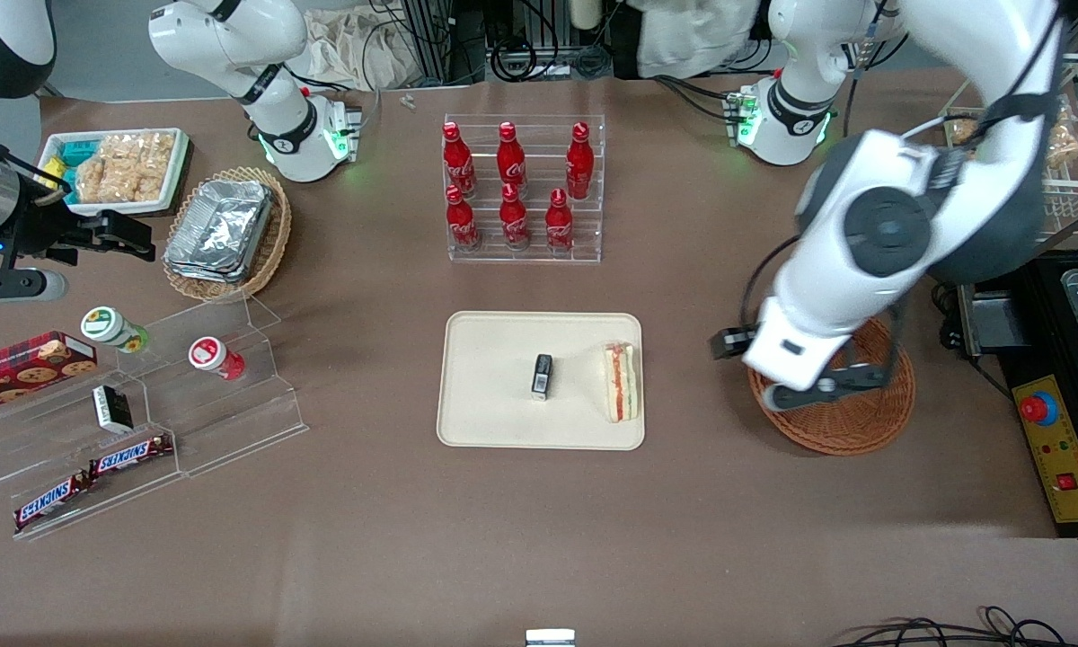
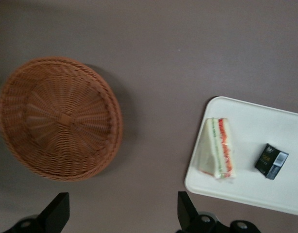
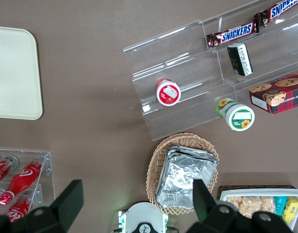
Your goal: Place sandwich from basket to tray
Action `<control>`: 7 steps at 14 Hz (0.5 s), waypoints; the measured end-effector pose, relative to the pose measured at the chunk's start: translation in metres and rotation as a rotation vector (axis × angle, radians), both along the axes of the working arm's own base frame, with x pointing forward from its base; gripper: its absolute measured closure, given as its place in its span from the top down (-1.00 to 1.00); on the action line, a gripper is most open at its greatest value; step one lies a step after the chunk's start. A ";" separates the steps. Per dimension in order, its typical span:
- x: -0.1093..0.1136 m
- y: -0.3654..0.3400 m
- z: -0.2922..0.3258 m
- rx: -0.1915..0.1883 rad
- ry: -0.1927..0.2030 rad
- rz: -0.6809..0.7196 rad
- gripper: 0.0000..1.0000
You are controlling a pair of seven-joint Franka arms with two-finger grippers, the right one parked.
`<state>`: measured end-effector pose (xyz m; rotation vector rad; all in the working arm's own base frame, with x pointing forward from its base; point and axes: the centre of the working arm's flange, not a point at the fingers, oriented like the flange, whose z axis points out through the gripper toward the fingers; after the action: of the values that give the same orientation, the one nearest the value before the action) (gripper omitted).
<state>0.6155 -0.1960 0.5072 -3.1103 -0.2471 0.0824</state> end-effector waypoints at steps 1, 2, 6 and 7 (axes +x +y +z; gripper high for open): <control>0.000 0.026 0.008 -0.006 0.010 -0.034 1.00; -0.001 0.051 0.011 -0.013 0.017 -0.072 1.00; -0.018 0.114 0.013 -0.016 0.053 -0.200 1.00; -0.022 0.126 0.014 -0.014 0.068 -0.234 1.00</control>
<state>0.5930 -0.0698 0.5214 -3.1158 0.1195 0.1858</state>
